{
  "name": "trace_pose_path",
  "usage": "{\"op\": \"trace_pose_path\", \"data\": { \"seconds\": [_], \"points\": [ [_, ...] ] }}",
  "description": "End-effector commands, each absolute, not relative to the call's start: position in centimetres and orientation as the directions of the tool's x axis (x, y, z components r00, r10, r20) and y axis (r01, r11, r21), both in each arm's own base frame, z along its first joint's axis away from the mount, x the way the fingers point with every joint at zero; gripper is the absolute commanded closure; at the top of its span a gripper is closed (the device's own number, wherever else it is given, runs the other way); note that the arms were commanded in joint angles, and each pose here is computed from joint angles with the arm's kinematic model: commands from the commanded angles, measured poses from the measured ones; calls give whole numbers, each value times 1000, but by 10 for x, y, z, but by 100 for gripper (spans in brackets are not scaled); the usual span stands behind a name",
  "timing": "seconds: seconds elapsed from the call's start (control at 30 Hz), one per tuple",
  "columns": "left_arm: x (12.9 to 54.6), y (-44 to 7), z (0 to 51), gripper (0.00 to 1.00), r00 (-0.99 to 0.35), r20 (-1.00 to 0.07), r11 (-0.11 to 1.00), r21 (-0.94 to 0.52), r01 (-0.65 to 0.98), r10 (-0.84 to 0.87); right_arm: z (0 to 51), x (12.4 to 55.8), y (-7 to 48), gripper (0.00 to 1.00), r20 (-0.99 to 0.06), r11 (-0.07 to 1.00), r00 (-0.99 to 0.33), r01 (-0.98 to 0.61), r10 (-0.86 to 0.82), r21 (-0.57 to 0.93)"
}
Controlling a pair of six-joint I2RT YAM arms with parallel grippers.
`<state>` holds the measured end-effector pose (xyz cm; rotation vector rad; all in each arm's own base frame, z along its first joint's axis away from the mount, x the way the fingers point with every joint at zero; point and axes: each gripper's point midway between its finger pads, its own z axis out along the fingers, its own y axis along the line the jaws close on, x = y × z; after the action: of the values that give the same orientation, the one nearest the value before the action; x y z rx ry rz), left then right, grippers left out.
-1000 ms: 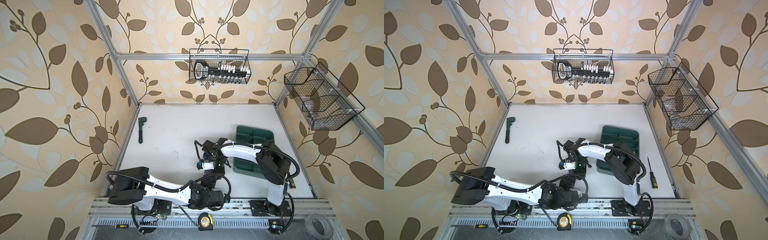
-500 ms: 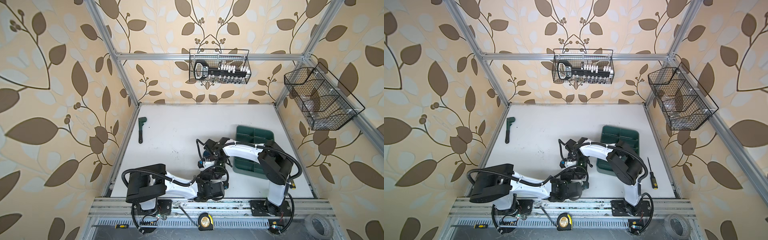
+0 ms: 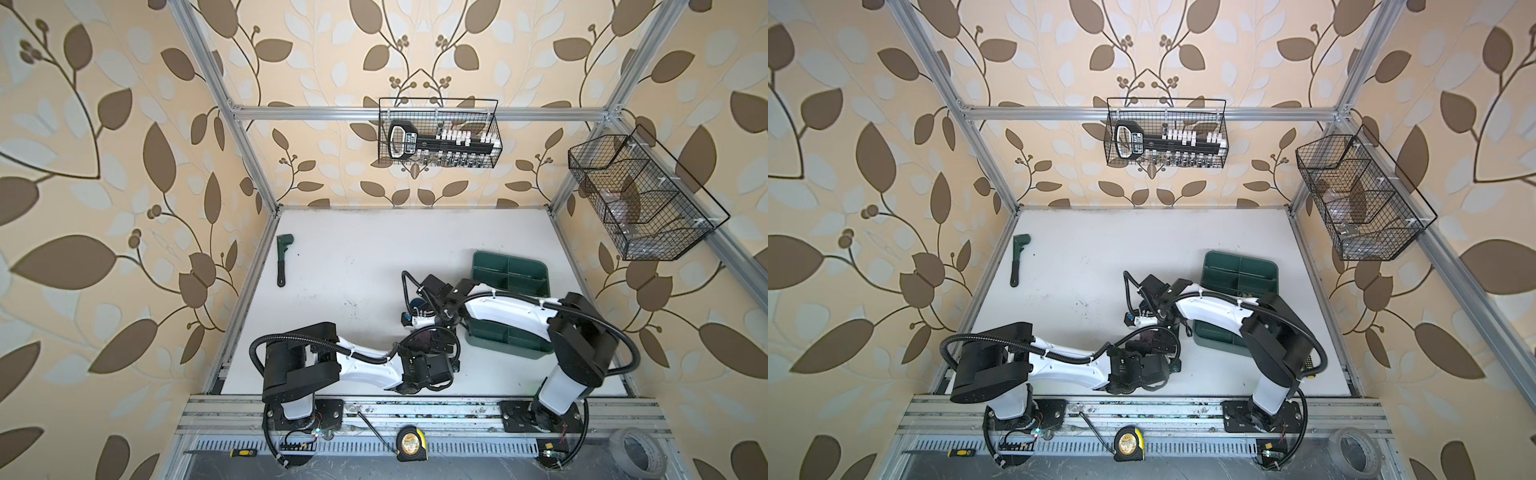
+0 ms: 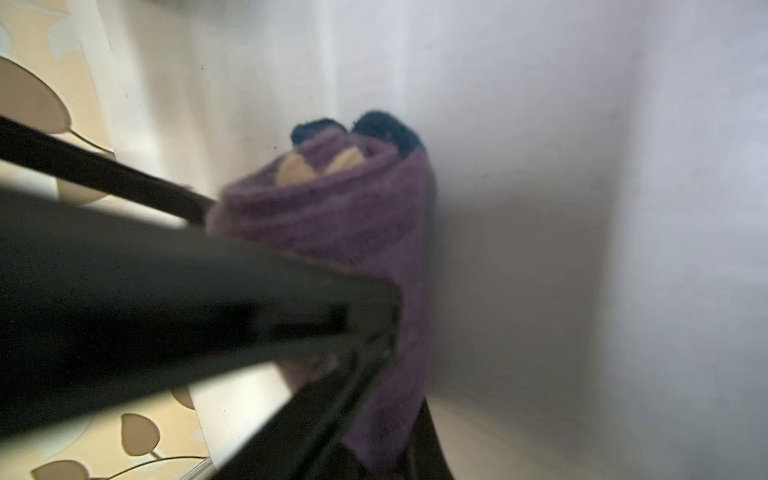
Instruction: Roll the socks
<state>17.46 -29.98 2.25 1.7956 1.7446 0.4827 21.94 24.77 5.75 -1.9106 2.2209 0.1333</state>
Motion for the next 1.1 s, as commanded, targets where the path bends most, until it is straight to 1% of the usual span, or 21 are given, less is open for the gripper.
{"op": "trace_pose_path", "data": {
  "seconds": [0.0, 0.1, 0.17, 0.2, 0.27, 0.3, 0.37, 0.4, 0.43, 0.47, 0.5, 0.53, 0.6, 0.7, 0.77, 0.83, 0.87, 0.93, 0.97, 1.03, 1.07],
  "points": [
    [160, -285, 0, 100, 71, -101, -8, 522, 853, 992, 94, 240, 238, 0, -298, 236, -166, -947, -940, -216],
    [158, -281, -8, 100, 62, -92, -8, 499, 867, 994, 137, 263, 227, 0, -414, 336, -179, -876, -892, -345],
    [157, -281, -10, 100, 62, -80, -16, 475, 880, 995, 170, 286, 208, 0, -508, 461, -221, -785, -832, -414],
    [154, -281, -12, 100, 66, -75, -25, 447, 894, 995, 188, 299, 195, 0, -564, 546, -252, -712, -786, -442],
    [147, -279, -12, 100, 62, -74, -31, 362, 932, 995, 231, 327, 155, 0, -709, 753, -305, -450, -636, -481],
    [143, -278, -12, 100, 57, -77, -31, 307, 951, 995, 250, 332, 137, 0, -765, 815, -301, -331, -569, -475],
    [136, -278, -7, 100, 28, -85, -13, 170, 985, 996, 284, 333, 98, 0, -890, 931, -276, -112, -364, -346],
    [135, -277, -6, 100, 2, -84, 7, 114, 993, 996, 297, 330, 86, 0, -931, 962, -239, -60, -274, -268],
    [134, -276, -5, 100, -31, -83, 35, 48, 998, 996, 308, 326, 81, 0, -963, 983, -197, -56, -185, -177],
    [134, -275, -3, 100, -64, -82, 62, -23, 998, 995, 316, 320, 82, 0, -978, 987, -157, -103, -139, -124],
    [134, -275, -2, 100, -93, -77, 87, -76, 993, 993, 322, 313, 86, 0, -984, 982, -125, -156, -128, -108],
    [135, -274, -2, 100, -127, -71, 117, -127, 985, 989, 326, 303, 93, 1, -986, 967, -82, -222, -145, -124],
    [134, -275, 0, 100, -190, -60, 170, -244, 955, 980, 325, 284, 108, 10, -973, 919, -11, -332, -229, -213],
    [137, -275, 1, 100, -276, -31, 245, -374, 894, 961, 305, 263, 116, 18, -922, 843, -18, -412, -387, -346],
    [142, -276, 2, 100, -323, -16, 285, -430, 857, 946, 282, 246, 124, 24, -853, 752, -20, -484, -521, -448],
    [146, -277, 6, 100, -359, -13, 310, -476, 823, 933, 248, 221, 137, 32, -725, 559, 50, -600, -687, -571],
    [149, -277, 8, 100, -379, -9, 324, -502, 802, 925, 228, 204, 144, 33, -654, 443, 106, -654, -749, -614],
    [154, -278, 11, 100, -411, -4, 344, -540, 768, 912, 191, 177, 150, 37, -501, 212, 236, -699, -833, -683],
    [156, -278, 13, 100, -424, -2, 351, -555, 754, 906, 177, 167, 153, 38, -434, 118, 300, -693, -849, -711],
    [159, -278, 12, 100, -437, 7, 364, -567, 739, 899, 160, 158, 161, 41, -342, 10, 386, -651, -857, -759],
    [159, -278, 12, 100, -438, 11, 365, -570, 736, 899, 156, 156, 167, 43, -305, -26, 421, -620, -854, -784]
  ]
}}
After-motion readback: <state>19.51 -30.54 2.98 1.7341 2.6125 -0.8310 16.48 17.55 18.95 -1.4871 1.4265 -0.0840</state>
